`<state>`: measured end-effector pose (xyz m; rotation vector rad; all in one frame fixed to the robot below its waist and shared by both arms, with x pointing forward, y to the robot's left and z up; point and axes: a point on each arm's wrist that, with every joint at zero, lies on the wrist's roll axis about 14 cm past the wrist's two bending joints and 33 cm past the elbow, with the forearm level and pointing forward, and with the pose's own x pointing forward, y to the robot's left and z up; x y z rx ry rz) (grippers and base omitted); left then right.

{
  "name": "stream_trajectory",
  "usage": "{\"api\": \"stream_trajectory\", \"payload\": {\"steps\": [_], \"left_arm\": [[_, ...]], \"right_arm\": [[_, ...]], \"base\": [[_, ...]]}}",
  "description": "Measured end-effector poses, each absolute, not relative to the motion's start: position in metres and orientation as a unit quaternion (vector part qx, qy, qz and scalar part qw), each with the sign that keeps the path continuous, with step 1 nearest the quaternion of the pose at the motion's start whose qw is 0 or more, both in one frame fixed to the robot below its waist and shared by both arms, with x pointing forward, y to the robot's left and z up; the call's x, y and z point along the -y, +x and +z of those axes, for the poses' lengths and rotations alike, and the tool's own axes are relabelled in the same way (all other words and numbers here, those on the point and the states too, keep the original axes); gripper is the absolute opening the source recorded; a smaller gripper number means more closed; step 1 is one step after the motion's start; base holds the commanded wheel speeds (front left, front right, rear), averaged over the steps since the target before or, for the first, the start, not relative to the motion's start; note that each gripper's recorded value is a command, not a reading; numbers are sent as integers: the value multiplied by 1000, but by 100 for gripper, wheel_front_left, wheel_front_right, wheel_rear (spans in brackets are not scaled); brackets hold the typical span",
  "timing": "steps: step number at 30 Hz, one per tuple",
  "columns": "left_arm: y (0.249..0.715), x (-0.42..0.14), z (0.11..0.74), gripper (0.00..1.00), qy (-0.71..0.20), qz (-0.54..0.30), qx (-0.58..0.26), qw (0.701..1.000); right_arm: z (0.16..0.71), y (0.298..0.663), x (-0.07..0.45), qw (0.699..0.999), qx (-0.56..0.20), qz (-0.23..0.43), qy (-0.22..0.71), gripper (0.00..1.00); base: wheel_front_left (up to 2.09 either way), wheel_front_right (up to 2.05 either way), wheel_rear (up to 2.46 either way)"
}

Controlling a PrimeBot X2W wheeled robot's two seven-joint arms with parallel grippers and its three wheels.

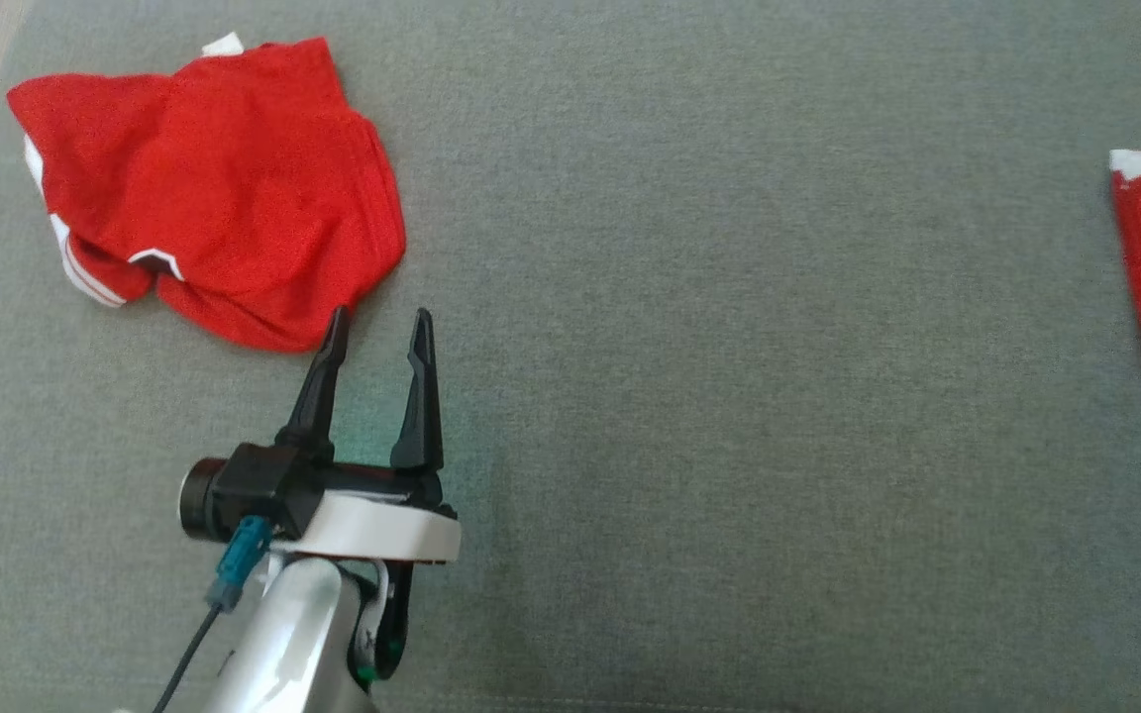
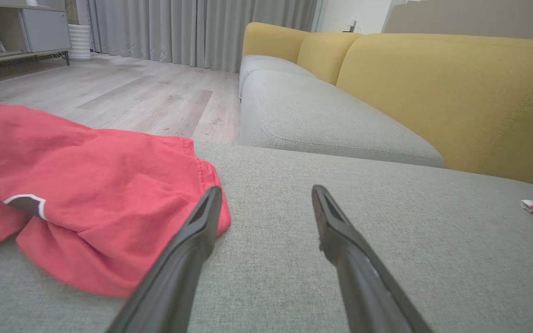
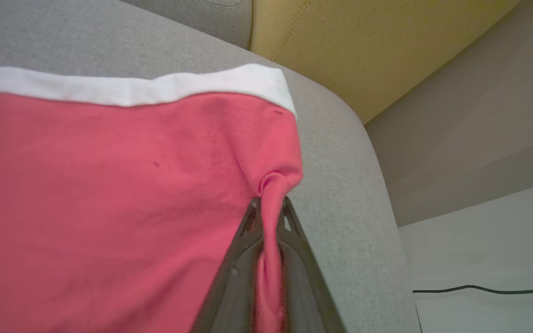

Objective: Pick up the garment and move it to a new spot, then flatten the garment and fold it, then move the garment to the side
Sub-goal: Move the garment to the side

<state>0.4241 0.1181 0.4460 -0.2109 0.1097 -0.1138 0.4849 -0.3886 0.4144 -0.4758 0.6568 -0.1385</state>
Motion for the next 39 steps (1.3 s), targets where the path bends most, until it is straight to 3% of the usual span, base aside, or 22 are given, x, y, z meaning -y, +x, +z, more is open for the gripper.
{"api": "stream_trajectory", "payload": {"steps": [5, 27, 29, 30, 39], "left_arm": [[428, -124, 444, 100, -104, -52, -56, 992], [430, -127, 443, 100, -104, -47, -56, 992], [430, -127, 443, 100, -104, -47, -56, 992], [430, -127, 443, 100, -104, -47, -55, 992], [427, -127, 462, 100, -103, -48, -32, 993]], "right_arm": [[420, 500, 398, 919, -308, -82, -230, 0], [425, 498, 419, 917, -305, -120, -226, 0], [428, 501, 419, 920, -299, -124, -222, 50], [430, 502, 417, 922, -295, -123, -220, 98], [450, 510, 387, 945, -243, -110, -191, 100]], "base": [[0, 0, 0], [0, 0, 0], [0, 0, 0], [0, 0, 0], [0, 0, 0]]}}
